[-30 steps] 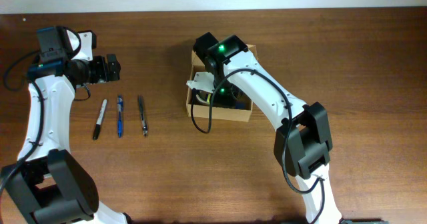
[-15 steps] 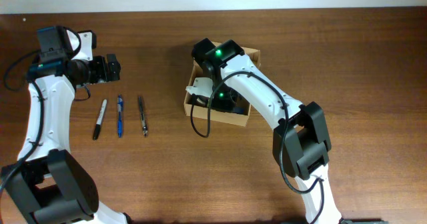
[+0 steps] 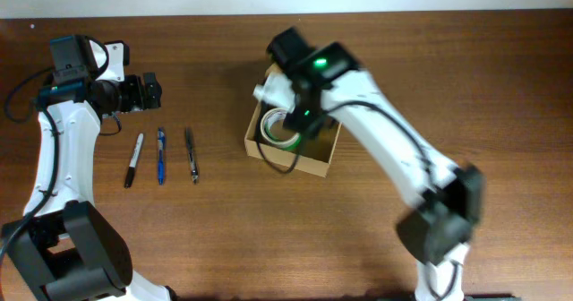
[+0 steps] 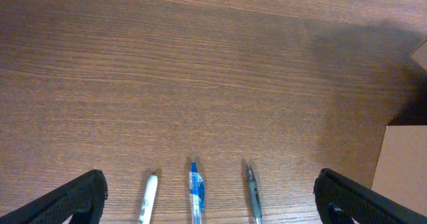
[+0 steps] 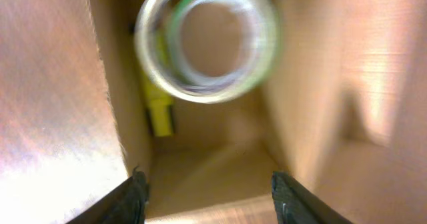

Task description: Pack container

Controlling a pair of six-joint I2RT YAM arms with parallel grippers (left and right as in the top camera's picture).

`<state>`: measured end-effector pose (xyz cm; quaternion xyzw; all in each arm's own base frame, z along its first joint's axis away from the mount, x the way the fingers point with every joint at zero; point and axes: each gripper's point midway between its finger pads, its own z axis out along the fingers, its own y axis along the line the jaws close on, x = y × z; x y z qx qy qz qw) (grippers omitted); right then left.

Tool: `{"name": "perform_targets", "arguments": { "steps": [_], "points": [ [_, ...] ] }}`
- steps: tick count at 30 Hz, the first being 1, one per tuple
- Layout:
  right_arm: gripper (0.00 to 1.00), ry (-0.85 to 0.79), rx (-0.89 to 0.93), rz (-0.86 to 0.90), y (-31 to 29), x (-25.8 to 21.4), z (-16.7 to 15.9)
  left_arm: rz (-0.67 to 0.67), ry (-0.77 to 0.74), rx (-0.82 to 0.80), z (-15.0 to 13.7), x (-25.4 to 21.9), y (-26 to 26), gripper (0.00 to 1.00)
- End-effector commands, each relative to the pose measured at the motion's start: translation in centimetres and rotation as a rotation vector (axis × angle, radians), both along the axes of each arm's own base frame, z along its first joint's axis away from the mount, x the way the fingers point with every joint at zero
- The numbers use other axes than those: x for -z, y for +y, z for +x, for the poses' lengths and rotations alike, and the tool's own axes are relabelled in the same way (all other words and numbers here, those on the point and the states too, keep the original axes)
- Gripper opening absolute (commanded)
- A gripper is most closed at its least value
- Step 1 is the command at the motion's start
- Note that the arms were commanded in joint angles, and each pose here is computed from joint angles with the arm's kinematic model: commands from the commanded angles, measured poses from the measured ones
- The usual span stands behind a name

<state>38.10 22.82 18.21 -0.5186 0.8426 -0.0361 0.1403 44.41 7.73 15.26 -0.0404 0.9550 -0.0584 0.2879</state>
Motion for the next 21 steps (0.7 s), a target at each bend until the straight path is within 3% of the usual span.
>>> {"name": "perform_targets", "arguments": {
  "steps": [1, 5, 8, 13, 15, 21],
  "points": [
    [0.72, -0.270, 0.298, 0.133, -4.9, -10.1, 1.5, 0.000, -0.010, 0.014, 0.3, -0.3, 0.0, 0.99],
    [0.82, -0.461, 0.633, 0.304, -13.2, -17.6, 1.8, 0.000, -0.010, 0.014, 0.3, -0.3, 0.0, 0.99],
    [0.84, -0.495, 0.845, 0.428, -19.7, -20.1, 1.1, 0.000, -0.010, 0.014, 0.3, -0.3, 0.0, 0.99],
    [0.85, -0.370, 1.125, 0.526, -28.2, -18.0, -0.3, -0.024, -0.017, 0.030, 0.4, -0.4, -0.5, 0.99],
    [0.99, -0.316, 1.248, 0.527, -31.3, -16.3, -0.9, -0.033, -0.014, 0.035, 0.3, -0.3, -0.7, 0.99],
    [0.99, -0.197, 1.436, 0.492, -37.1, -11.9, -1.3, -0.095, 0.067, 0.050, -1.5, 0.6, -1.9, 0.99]
  ]
}}
